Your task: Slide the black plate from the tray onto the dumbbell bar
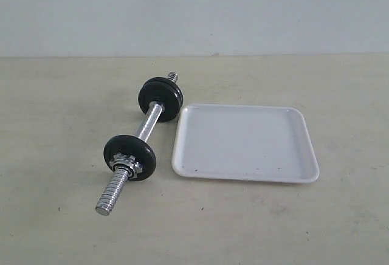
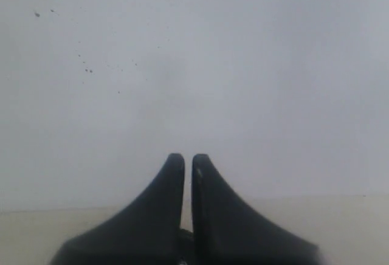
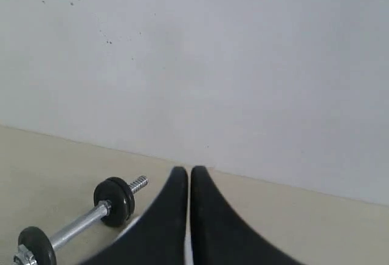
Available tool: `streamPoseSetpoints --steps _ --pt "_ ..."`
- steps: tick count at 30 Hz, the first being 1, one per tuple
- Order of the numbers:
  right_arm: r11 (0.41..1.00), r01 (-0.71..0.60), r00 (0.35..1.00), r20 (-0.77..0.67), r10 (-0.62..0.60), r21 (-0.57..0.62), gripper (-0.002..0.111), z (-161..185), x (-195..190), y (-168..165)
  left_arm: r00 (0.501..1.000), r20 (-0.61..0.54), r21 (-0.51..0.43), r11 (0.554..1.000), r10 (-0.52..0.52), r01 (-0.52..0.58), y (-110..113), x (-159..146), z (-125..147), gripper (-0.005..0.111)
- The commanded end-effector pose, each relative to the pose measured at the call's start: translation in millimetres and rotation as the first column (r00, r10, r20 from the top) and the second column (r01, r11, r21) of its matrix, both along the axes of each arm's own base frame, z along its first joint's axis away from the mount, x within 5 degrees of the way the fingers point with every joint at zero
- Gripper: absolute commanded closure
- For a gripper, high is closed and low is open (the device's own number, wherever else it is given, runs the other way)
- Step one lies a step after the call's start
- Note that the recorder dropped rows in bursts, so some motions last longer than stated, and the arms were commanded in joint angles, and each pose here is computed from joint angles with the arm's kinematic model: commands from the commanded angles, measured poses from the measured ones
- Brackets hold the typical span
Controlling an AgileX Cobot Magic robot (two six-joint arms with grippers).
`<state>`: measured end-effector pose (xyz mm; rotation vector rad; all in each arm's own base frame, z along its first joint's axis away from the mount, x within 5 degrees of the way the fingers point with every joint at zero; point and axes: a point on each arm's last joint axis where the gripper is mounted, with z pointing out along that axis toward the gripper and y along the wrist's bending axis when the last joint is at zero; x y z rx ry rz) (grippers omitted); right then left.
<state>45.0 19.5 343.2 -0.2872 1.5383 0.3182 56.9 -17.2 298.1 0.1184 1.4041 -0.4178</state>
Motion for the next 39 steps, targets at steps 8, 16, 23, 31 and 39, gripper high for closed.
streamPoseSetpoints --steps 8,16,23,31,39 --pt "1.000 0.000 0.995 -0.099 0.001 0.011 0.109 -65 -12 -4 0.991 -0.098 0.018 0.995 -0.093 0.096 -10 3 -47 0.102" --pt "0.974 0.006 0.995 -0.095 0.016 0.227 0.109 -98 3 1 0.981 -0.174 0.047 0.994 -0.088 0.098 -12 5 -75 0.102" --pt "0.983 0.025 0.999 -0.030 -0.020 0.182 0.109 -130 11 1 0.984 -0.153 0.167 0.979 -0.096 0.121 -14 5 -84 0.102" --pt "1.000 0.017 0.999 -0.042 -0.017 -0.008 0.109 -139 11 2 0.985 -0.142 0.263 0.955 -0.101 0.135 -15 4 -92 0.102" --pt "0.994 0.006 0.999 -0.046 -0.011 -0.109 0.109 -143 11 3 0.987 -0.127 0.329 0.934 -0.100 0.137 -16 5 -94 0.102"
